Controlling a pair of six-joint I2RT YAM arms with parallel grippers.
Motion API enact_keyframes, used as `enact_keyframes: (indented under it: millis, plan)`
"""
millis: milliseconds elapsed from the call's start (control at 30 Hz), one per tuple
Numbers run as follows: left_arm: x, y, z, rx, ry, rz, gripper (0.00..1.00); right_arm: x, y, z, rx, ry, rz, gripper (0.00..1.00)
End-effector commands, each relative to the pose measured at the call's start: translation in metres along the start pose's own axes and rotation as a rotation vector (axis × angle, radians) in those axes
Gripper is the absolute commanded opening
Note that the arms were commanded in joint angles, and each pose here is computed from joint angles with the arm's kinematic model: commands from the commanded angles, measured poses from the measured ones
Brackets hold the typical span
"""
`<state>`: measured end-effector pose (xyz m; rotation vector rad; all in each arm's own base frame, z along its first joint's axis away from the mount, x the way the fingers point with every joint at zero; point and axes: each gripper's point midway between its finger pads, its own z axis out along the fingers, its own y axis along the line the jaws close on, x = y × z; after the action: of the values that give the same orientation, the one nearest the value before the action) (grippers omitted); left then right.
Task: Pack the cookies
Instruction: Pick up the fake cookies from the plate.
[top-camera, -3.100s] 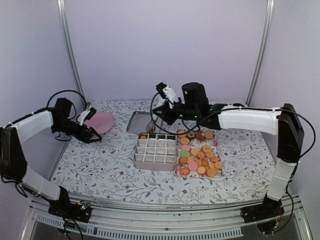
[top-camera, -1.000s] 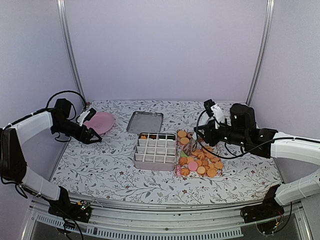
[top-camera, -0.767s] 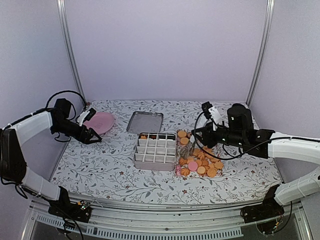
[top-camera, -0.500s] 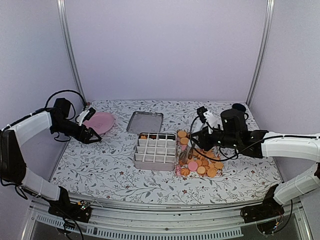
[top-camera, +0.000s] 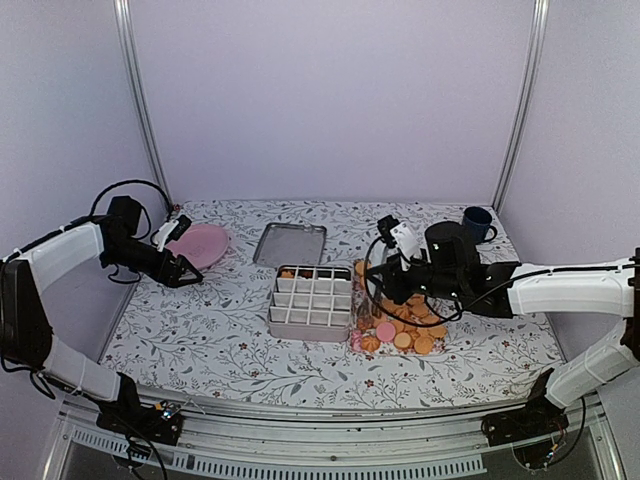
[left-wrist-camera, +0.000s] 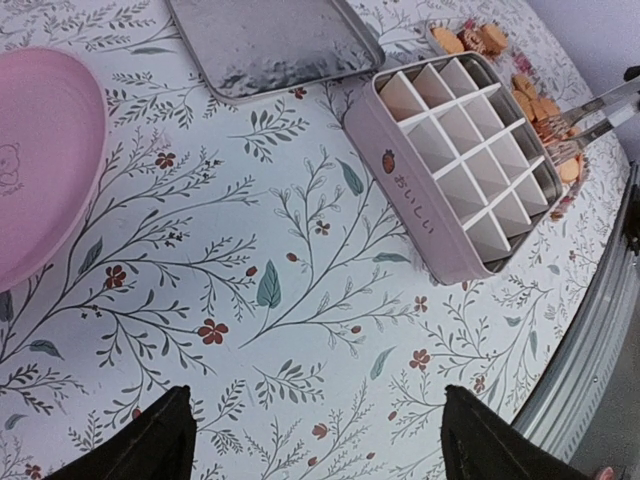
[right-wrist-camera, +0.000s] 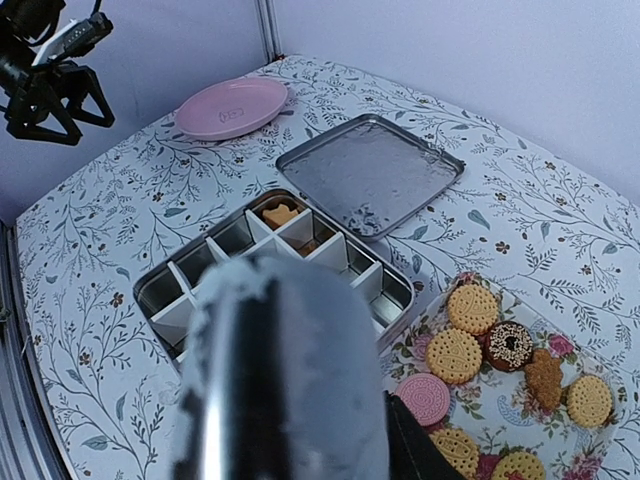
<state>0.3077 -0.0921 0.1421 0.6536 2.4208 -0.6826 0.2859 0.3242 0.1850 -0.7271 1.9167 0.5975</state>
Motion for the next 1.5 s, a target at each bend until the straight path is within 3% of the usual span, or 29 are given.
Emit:
enact_keyframes:
  millis: [0, 267, 967, 1167, 1300, 1467]
  plan:
    - [-0.005, 0.0, -0.006, -0.005, -0.019, 0.001, 0.85, -0.008, 0.011, 0.001, -0.002, -0.018, -0.027, 0.35]
    - [-0.006, -0.001, -0.006, -0.005, -0.021, 0.004, 0.85, -0.021, 0.02, -0.01, -0.04, -0.121, 0.005, 0.3]
    - [-0.011, -0.001, -0.011, -0.014, -0.032, 0.007, 0.85, 0.032, 0.01, -0.022, -0.014, -0.05, 0.094, 0.37]
    - [-0.011, -0.002, -0.01, -0.01, -0.032, 0.0, 0.85, 0.021, 0.007, -0.031, 0.012, -0.085, 0.088, 0.21]
    - [-0.013, -0.002, -0.011, -0.011, -0.037, 0.001, 0.85, -0.007, 0.006, -0.044, 0.019, -0.16, 0.087, 0.02]
    - [-0.014, -0.001, -0.012, -0.012, -0.036, 0.0, 0.85, -0.032, 0.008, -0.056, 0.014, -0.22, 0.087, 0.0]
